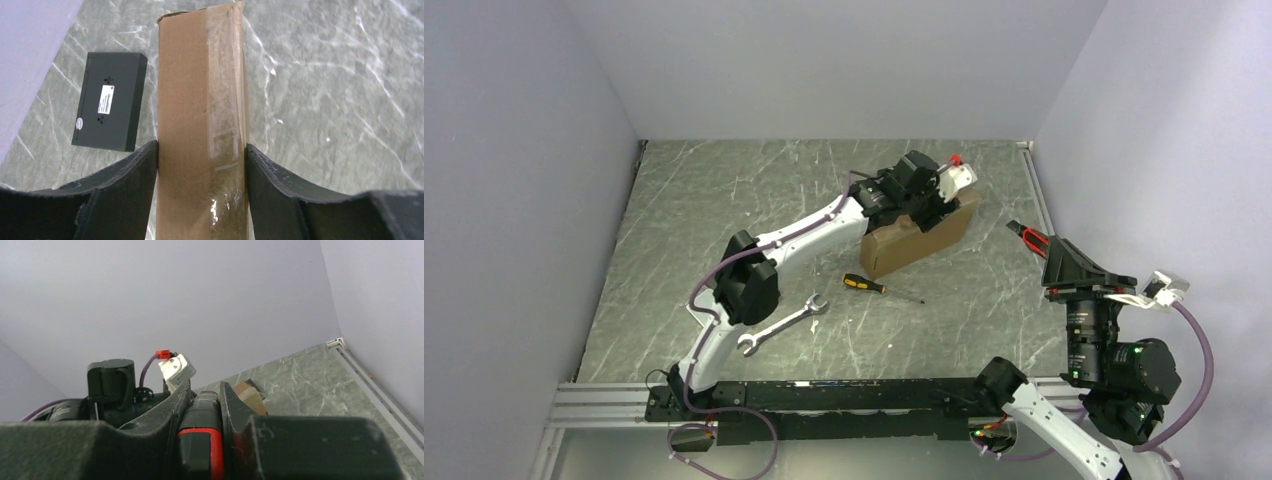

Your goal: Unpack the express box

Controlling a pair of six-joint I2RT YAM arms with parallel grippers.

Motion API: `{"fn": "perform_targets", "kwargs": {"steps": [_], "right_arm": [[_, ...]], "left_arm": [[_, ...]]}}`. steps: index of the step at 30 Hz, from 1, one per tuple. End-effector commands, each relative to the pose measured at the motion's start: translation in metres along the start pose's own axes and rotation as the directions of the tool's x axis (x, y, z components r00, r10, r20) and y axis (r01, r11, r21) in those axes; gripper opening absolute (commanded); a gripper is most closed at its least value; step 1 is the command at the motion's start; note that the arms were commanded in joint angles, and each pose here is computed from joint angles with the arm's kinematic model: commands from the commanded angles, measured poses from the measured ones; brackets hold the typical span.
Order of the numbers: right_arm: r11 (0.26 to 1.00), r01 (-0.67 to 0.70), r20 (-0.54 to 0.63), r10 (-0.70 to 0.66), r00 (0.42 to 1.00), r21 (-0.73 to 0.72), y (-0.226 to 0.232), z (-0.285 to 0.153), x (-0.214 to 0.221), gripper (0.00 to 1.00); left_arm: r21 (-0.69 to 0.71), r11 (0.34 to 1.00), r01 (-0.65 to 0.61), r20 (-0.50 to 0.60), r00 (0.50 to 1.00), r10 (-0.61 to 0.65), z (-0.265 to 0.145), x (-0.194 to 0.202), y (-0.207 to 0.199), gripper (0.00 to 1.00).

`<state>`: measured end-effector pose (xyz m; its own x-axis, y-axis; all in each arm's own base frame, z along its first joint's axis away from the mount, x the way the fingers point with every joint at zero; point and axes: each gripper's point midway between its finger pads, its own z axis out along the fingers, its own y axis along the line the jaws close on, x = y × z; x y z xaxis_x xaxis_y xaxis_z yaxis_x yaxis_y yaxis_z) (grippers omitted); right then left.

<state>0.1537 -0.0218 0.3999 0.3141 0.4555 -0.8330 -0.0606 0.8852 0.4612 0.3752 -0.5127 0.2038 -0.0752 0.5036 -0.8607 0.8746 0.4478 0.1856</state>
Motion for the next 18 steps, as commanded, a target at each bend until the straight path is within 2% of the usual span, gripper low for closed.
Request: {"fn": "perform_targets", "kwargs": {"steps": [1, 4, 9, 14, 18], "right_arm": [[0.999, -0.028, 0.008, 0.028, 1.0, -0.028, 0.014, 0.008, 0.0, 0.0], [0.999, -0.019, -0.008, 0.019, 1.0, -0.03, 0.018, 0.012, 0.009, 0.0], [0.999, 0.005, -0.047, -0.008, 0.999, -0.05, 0.031, 0.023, 0.031, 0.0], [0.995, 0.047, -0.116, -0.057, 0.992, -0.09, 0.05, 0.036, 0.061, 0.0], [0.985, 0.095, -0.188, -0.122, 0.975, -0.147, 0.071, 0.047, 0.086, 0.0]], "left_arm": [[0.064, 0.991, -0.118, -0.044, 0.992, 0.121, -0.047, 0.003, -0.004, 0.59], [0.093, 0.979, -0.183, -0.063, 0.98, 0.189, -0.071, 0.019, -0.007, 0.58], [0.096, 0.961, -0.258, -0.034, 0.964, 0.262, -0.121, 0.032, -0.011, 0.59], [0.072, 0.96, -0.271, -0.08, 0.958, 0.276, -0.145, 0.072, -0.009, 0.59], [0.052, 0.96, -0.276, -0.088, 0.956, 0.28, -0.155, 0.086, -0.008, 0.59]]}}
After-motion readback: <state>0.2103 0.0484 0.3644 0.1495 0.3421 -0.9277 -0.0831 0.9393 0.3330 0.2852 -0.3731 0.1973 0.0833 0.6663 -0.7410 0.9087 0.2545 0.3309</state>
